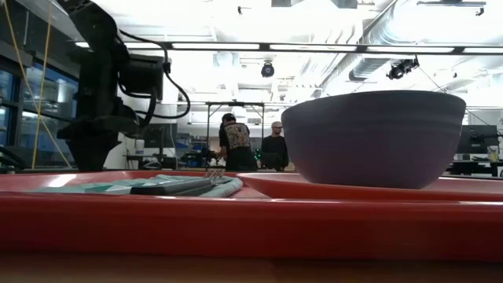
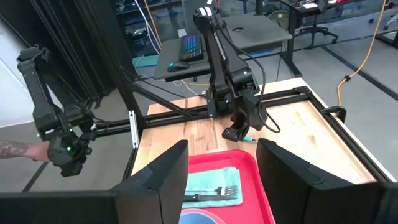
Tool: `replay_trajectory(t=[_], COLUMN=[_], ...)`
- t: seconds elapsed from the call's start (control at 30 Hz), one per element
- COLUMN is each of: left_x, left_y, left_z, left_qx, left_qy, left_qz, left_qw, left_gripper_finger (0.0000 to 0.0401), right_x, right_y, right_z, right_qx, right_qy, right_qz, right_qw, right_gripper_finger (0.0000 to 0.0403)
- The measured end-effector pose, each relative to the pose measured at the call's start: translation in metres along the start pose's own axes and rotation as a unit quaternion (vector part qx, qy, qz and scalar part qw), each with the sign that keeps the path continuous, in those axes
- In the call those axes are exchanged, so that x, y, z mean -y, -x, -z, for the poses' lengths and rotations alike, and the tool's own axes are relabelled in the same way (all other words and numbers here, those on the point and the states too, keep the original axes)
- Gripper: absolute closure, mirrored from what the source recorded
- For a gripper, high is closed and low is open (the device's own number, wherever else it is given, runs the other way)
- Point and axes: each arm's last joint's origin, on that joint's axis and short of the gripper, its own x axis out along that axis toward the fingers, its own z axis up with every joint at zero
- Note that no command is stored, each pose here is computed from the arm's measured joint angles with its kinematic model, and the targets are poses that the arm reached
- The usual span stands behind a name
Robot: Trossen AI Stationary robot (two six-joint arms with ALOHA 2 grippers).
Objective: Set up tray
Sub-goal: Put the spoon into the blue napkin
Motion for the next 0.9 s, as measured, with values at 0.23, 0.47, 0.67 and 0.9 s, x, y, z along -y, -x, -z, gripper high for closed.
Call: replay_trajectory(t=[0.23,0.47,0.67,0.9], left_x=[-0.002,0.0,0.006,0.01], left_y=[-0.003,0.003,0.016,0.035], left_z=[0.003,0.001,-0.006,-0.013], left_qx=[-0.008,-0.006,-0.01,-0.012], left_qy=[-0.003,-0.015,-0.033,-0.038], left_qz=[0.007,0.008,0.008,-0.004], left_qw=[1.0,1.0,0.999,0.999], left_gripper_finger=[0.0353,0.0353,0.0353,0.0353], right_x=[-0.001,-0.004,-0.007,-0.01], right_y=[0.0,0.001,0.001,0.002], right_z=[0.0,0.001,0.002,0.005], right_qx=[-0.003,-0.004,-0.008,-0.019], right_qy=[-0.005,0.004,0.014,0.022], right_qz=[-0.011,-0.016,-0.026,-0.04], right_qw=[1.0,1.0,1.0,0.999], right_gripper_finger=[0.0233,0.0233,0.0233,0.0233])
